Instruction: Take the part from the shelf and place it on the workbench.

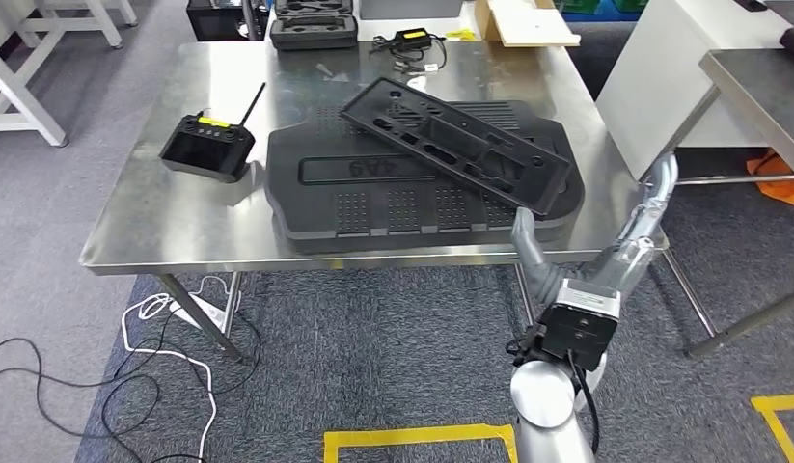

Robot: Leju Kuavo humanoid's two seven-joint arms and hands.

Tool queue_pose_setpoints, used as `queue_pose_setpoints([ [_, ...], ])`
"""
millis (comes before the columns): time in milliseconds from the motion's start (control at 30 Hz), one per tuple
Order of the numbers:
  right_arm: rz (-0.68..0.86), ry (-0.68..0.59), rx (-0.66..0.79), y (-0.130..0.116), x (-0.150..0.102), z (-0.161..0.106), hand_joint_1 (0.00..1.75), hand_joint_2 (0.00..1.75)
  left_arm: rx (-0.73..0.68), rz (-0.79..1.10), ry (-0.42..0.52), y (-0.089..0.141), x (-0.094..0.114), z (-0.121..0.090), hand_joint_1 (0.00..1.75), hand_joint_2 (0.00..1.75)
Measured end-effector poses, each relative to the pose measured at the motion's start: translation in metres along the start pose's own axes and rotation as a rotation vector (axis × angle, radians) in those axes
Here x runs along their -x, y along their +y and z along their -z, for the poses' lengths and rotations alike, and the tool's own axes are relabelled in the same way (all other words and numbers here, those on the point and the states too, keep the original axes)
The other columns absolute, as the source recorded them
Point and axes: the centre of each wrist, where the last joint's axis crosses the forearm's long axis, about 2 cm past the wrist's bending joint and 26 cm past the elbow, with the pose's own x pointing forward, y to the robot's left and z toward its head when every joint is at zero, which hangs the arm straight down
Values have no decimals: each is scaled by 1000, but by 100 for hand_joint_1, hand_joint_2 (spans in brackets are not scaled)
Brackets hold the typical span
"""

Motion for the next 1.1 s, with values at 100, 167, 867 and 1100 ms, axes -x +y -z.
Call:
queue_pose_setpoints([
  [100, 0, 0, -2, -1, 1, 0, 0, 175, 0, -1, 1, 0, 0, 0, 0, 0],
  [167, -1, 0, -3, -1, 1, 0, 0, 175, 0, -1, 2, 0, 1, 0, 0, 0],
  [867, -1, -4, -6, -2, 2, -2, 0, 175, 1, -2, -4, 0, 1, -1, 0, 0],
  [1100, -3, 2, -10, -4, 2, -4, 0, 175, 2, -3, -5, 0, 0, 0, 0, 0],
])
